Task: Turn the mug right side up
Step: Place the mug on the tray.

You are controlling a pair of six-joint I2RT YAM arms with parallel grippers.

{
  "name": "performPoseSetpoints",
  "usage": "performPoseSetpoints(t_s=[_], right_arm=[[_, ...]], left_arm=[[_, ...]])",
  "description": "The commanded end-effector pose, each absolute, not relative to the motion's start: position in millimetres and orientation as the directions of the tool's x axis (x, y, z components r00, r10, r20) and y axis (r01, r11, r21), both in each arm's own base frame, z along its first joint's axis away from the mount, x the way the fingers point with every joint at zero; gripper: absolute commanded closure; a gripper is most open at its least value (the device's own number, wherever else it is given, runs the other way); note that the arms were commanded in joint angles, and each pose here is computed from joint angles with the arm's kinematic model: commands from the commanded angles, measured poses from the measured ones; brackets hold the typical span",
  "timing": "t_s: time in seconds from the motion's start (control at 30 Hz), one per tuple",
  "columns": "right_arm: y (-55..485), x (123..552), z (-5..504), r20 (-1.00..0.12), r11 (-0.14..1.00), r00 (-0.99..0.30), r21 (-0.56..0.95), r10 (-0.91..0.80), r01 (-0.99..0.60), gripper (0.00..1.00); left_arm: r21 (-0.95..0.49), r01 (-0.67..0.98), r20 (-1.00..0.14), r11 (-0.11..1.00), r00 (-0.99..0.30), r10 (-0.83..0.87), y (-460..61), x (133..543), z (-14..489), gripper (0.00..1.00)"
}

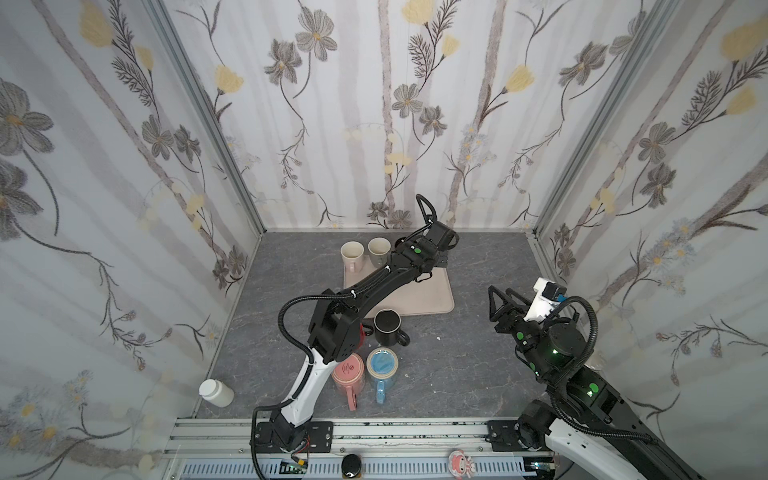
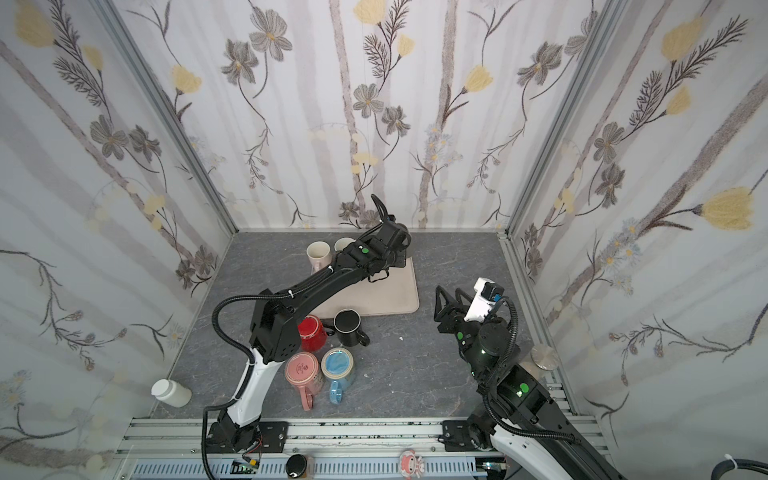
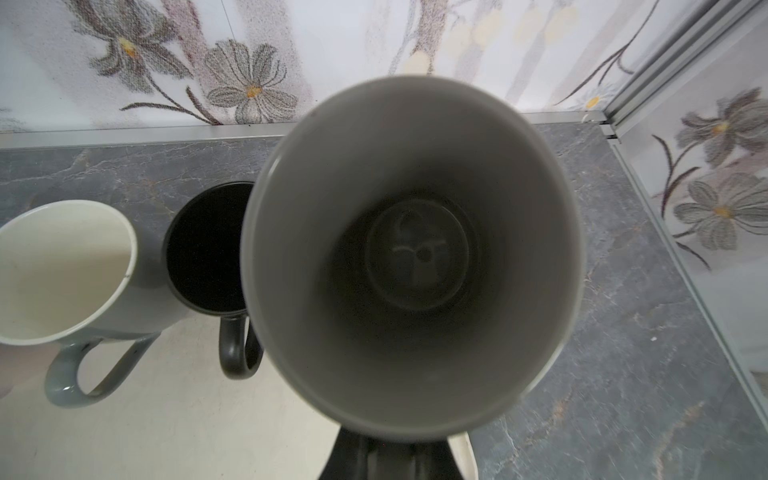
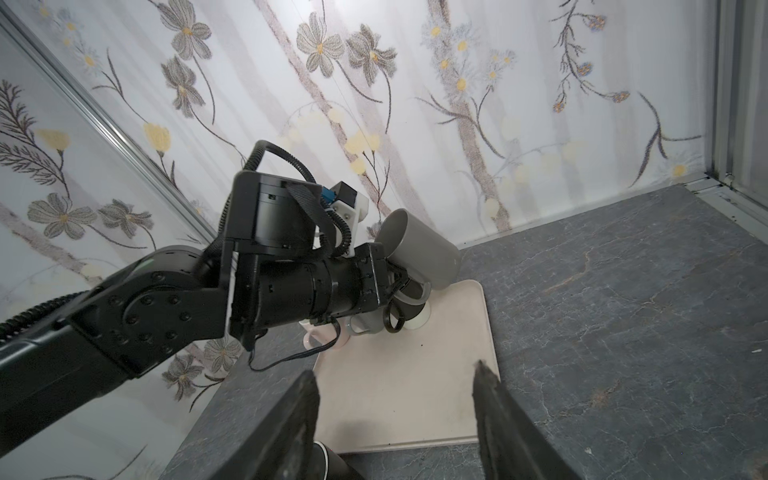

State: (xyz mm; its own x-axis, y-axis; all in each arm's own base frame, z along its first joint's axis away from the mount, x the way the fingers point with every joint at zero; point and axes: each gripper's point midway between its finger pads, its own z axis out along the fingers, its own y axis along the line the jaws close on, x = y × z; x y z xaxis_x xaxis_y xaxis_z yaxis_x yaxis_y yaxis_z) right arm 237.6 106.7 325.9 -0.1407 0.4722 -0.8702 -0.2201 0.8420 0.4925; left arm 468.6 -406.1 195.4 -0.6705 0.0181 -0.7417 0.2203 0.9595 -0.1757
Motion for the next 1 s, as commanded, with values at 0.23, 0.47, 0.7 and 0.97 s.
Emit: performPoseSetpoints(t_s=[0.23,0.47,0.7,0.97], right_arm=[[85,229,320,-0.884,0.871,-0.115,0.467,0.453,-0.155,0.39],[81,227,317,-0.89,0.879,-0.112,0.455,0.442,-0.145,0.39],[80,226,316,-0.895,0.884,-0.117,0.445,0.431,-0.143,0.39],[80,225,309,-0.894,0.884,-0.134,0.445,0.428,-0.143,0.38]], left_arm=[[-0.008,0.133,-0.728,0.991,-0.68,0.085,-392,494,157,1.0],[-0.027,0.15,-0.722,0.988,-0.687,0.084,-402,498,139,1.0],[-0.058,0.146,-0.72,0.988,-0.691,0.06,-407,506,124,1.0],[-0.076,0.138,-0.727,0.988,-0.685,0.039,-409,514,115,0.8]])
